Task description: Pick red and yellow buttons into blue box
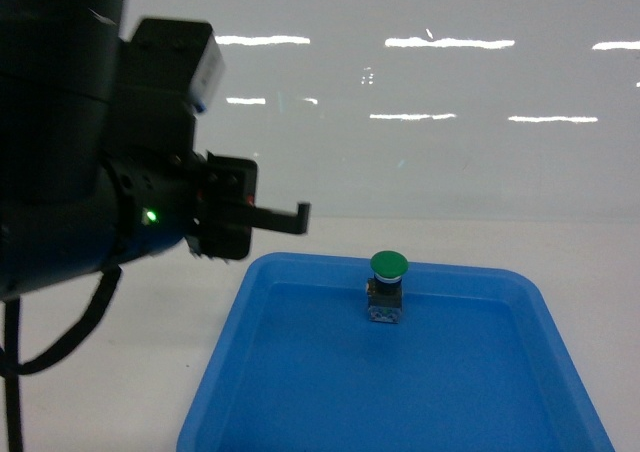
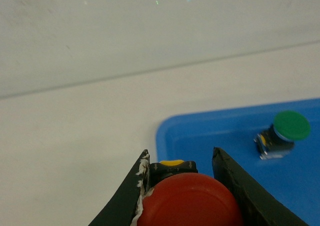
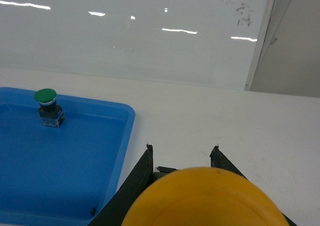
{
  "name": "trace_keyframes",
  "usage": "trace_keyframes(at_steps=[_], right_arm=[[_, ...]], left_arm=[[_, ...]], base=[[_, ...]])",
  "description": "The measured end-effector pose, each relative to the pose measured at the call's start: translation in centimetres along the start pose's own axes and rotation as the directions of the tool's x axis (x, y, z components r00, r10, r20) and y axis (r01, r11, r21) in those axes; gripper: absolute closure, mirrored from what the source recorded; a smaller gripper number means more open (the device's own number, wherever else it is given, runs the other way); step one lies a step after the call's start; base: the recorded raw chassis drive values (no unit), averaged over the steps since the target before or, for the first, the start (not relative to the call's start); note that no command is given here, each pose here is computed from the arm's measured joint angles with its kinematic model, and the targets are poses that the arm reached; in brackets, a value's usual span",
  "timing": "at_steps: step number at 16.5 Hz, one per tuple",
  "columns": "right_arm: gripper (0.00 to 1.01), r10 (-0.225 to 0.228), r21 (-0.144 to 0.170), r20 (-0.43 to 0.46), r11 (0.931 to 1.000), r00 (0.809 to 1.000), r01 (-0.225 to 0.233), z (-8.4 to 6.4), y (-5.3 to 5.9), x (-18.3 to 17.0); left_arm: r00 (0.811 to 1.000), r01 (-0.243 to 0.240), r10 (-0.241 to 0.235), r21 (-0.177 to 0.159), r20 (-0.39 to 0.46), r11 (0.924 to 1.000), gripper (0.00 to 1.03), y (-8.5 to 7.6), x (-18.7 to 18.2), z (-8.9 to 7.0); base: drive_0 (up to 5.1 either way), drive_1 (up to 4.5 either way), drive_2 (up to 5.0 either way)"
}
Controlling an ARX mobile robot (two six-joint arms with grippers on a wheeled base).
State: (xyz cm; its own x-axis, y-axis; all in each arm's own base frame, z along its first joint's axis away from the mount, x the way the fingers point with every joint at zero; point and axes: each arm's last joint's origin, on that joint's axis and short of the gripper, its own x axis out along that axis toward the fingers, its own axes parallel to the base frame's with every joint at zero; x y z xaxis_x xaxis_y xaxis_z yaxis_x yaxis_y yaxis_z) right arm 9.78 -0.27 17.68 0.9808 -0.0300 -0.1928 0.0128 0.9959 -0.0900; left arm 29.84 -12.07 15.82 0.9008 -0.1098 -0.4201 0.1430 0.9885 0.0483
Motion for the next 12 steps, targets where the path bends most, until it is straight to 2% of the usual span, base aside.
trace_keyframes(at_steps=[2, 4, 6, 8, 11, 12], right_arm=[[0.73, 0.0, 0.0, 0.0, 1.0, 1.0, 0.0, 0.0, 0.0, 0.0], [0.73, 0.0, 0.0, 0.0, 1.0, 1.0, 0.0, 0.0, 0.0, 0.0], [0.73, 0.0, 0.0, 0.0, 1.0, 1.0, 0.0, 0.0, 0.0, 0.0], [0.73, 0.0, 0.0, 0.0, 1.0, 1.0, 0.0, 0.0, 0.0, 0.0], [0.73, 0.0, 0.0, 0.0, 1.0, 1.0, 0.0, 0.0, 0.0, 0.0], [0.73, 0.0, 0.0, 0.0, 1.0, 1.0, 0.0, 0.0, 0.0, 0.0]], left_arm=[[0.996, -0.038, 0.038, 0.005, 0.082, 0.9993, 0.72, 1.6, -0.9, 0.8], [0.984, -0.08, 0.081, -0.015, 0.157, 0.9967, 0.72, 4.0, -2.9, 1.5], [0.971, -0.089, 0.096, -0.04, 0.217, 0.9952, 0.72, 5.3, -4.2, 1.8], [0.97, -0.073, 0.086, -0.064, 0.227, 0.9953, 0.72, 6.7, -6.1, 1.5], [0.973, -0.059, 0.081, -0.106, 0.218, 0.9926, 0.72, 7.6, -8.1, 1.0], [0.971, -0.051, 0.076, -0.11, 0.227, 0.9926, 0.72, 7.7, -8.6, 1.0]], base=[[0.0, 0.0, 0.0], [0.0, 0.0, 0.0], [0.0, 0.0, 0.0], [0.0, 0.0, 0.0], [0.0, 0.0, 0.0], [0.0, 0.0, 0.0]])
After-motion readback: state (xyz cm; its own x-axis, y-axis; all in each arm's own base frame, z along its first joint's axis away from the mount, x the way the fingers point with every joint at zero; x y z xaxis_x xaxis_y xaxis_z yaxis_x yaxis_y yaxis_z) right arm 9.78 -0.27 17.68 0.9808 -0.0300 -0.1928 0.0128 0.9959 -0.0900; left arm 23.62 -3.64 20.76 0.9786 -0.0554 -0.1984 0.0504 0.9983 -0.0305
